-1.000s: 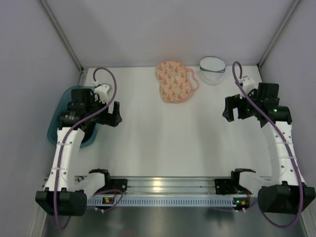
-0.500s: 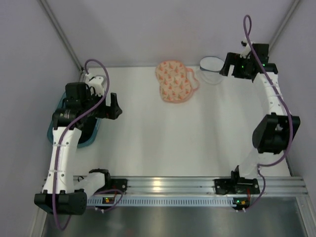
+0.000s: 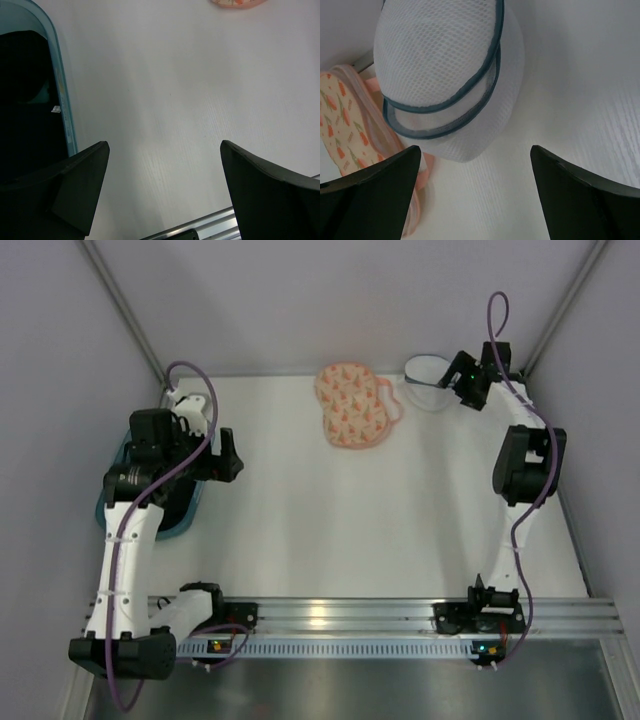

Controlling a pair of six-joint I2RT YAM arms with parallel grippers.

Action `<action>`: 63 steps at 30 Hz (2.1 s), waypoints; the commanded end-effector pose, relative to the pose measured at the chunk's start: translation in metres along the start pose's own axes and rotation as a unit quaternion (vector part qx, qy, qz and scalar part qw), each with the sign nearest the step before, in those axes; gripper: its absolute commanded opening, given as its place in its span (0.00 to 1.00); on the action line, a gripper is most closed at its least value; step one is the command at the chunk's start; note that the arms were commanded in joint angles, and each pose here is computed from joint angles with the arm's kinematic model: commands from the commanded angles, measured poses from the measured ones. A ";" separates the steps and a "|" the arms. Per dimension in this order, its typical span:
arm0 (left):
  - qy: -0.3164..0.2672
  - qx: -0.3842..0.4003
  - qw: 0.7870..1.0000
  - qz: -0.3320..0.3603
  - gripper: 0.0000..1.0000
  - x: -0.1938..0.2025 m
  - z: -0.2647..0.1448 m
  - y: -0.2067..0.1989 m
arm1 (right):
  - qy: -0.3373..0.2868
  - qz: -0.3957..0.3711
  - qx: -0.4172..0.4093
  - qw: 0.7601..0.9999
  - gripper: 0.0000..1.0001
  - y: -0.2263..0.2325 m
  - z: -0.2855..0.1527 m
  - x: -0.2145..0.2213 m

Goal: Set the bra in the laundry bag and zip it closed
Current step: Move the laundry bag to the center of the board.

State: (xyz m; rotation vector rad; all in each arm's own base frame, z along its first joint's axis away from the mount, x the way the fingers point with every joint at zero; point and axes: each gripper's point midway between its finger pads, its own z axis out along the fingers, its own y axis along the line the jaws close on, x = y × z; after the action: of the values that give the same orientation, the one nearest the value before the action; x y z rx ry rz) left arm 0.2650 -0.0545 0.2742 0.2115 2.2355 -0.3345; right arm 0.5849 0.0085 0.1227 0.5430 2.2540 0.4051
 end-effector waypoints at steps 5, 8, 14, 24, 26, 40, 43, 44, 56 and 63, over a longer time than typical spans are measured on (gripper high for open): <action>-0.010 -0.015 1.000 0.014 0.99 0.008 -0.006 0.004 | -0.066 0.079 -0.044 0.994 0.88 0.014 0.022 -0.041; -0.007 -0.013 1.000 0.014 0.99 0.012 -0.006 0.003 | -0.055 0.087 -0.038 0.994 0.74 0.006 0.035 -0.032; -0.007 -0.019 1.000 0.019 0.99 0.014 -0.007 0.005 | -0.028 0.090 -0.060 0.994 0.31 0.005 0.035 -0.016; -0.028 -0.015 0.999 0.025 0.99 0.009 -0.017 0.001 | 0.037 0.131 -0.105 0.985 0.00 -0.009 -0.048 0.045; -0.029 -0.014 0.999 0.025 0.99 0.010 -0.018 0.000 | 0.050 0.141 -0.108 0.983 0.00 -0.010 -0.074 0.070; -0.041 0.001 0.999 0.023 0.99 0.017 -0.026 -0.009 | 0.078 0.111 -0.120 0.984 0.00 -0.017 -0.193 0.192; -0.039 0.003 0.999 0.015 0.99 0.016 -0.025 -0.009 | 0.111 0.102 -0.142 0.978 0.00 -0.006 -0.204 0.213; -0.040 0.003 0.999 0.014 0.99 0.015 -0.025 -0.010 | 0.123 0.101 -0.147 0.976 0.00 -0.004 -0.206 0.223; -0.032 0.016 0.999 -0.001 0.99 0.014 -0.020 -0.013 | 0.201 0.084 -0.269 0.938 0.74 0.061 -0.253 0.292; -0.028 0.056 0.998 0.023 0.99 0.020 -0.019 -0.025 | 0.185 -0.178 -0.342 0.904 0.75 0.094 -0.281 0.254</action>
State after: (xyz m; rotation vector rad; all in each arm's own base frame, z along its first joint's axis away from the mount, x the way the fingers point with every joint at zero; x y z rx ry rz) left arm 0.2351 -0.0624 0.2707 0.2419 2.1891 -0.3830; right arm 0.2375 0.1772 0.1568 0.1347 2.3864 1.1785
